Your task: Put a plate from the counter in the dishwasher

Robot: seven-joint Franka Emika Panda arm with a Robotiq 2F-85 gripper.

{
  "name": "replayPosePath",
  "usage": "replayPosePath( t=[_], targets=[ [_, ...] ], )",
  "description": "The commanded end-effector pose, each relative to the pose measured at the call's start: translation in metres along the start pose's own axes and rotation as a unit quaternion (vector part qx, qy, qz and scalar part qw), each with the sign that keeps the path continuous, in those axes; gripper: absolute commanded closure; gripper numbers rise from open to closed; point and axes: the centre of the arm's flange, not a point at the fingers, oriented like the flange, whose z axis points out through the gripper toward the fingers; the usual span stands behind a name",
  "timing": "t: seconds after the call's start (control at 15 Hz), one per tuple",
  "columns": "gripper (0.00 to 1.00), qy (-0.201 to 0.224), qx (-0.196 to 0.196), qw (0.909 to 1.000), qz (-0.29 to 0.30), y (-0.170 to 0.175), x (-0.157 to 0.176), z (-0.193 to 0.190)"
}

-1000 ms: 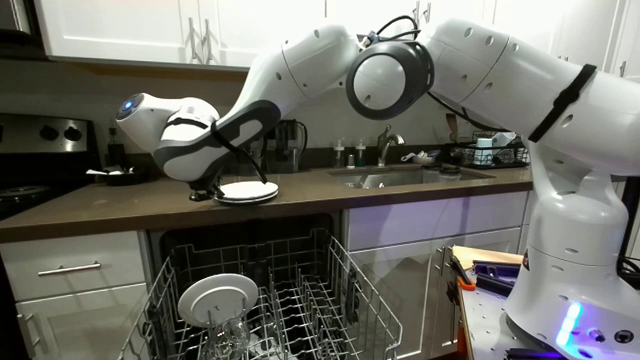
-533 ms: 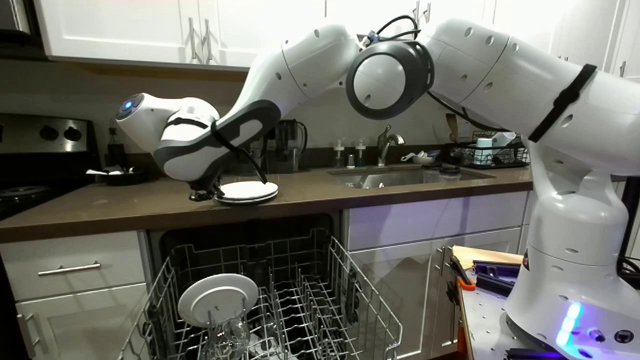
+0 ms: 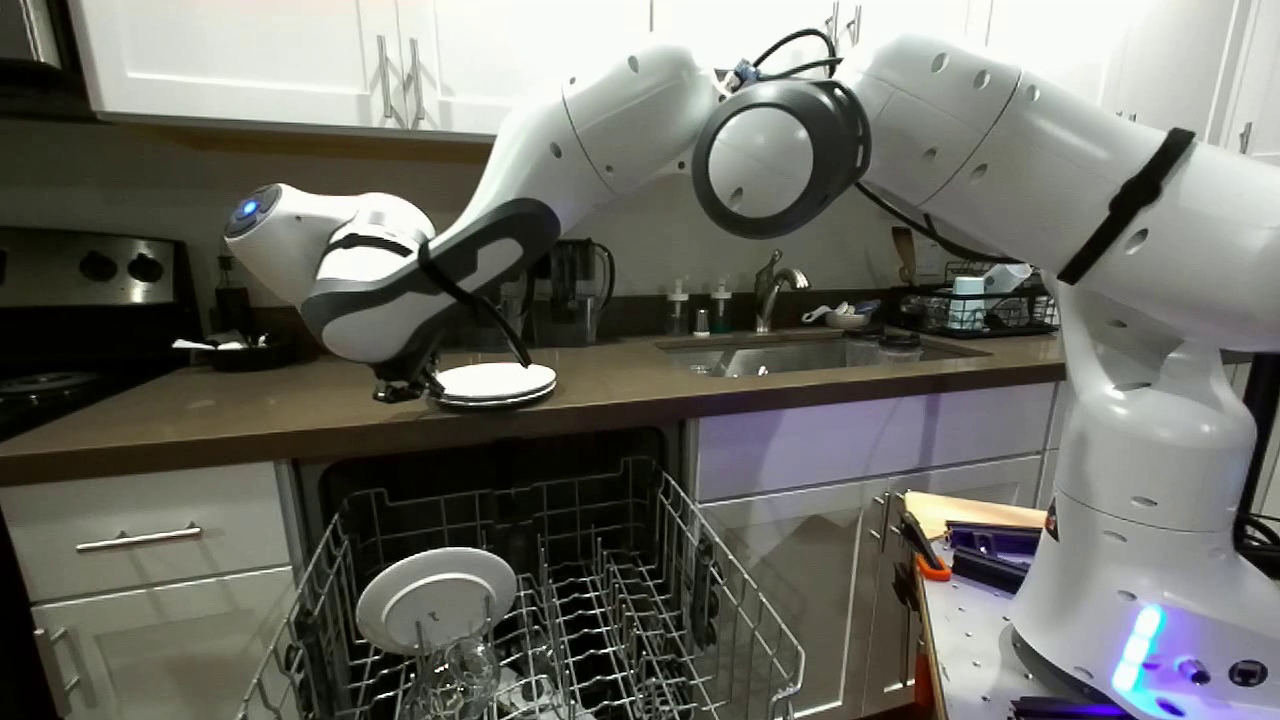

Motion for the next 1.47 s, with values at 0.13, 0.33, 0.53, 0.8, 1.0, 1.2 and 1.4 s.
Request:
replayPosePath(
  t=[0.13,0.33,0.53,0.8,1.0,1.2,1.4],
  targets=[
    [0.93,0.004,-0.012,0.9999,-0.011,-0.005,-0.005,-0.016],
    [0.66,0.003,-0.011,0.9999,-0.009,-0.003,-0.008,-0.017],
    [0.67,0.004,-0.012,0.9999,-0.007,0.001,-0.009,-0.017],
    [0.31,0.003,-0.015,0.9999,-0.005,0.004,-0.009,-0.016],
    [0.27,0.002,-0.019,0.9998,-0.003,0.008,-0.009,-0.017],
    [0.33,-0.001,-0.026,0.9997,0.0,0.014,-0.009,-0.017],
    [0.33,-0.008,-0.035,0.9993,0.003,0.019,-0.01,-0.015]
  ],
)
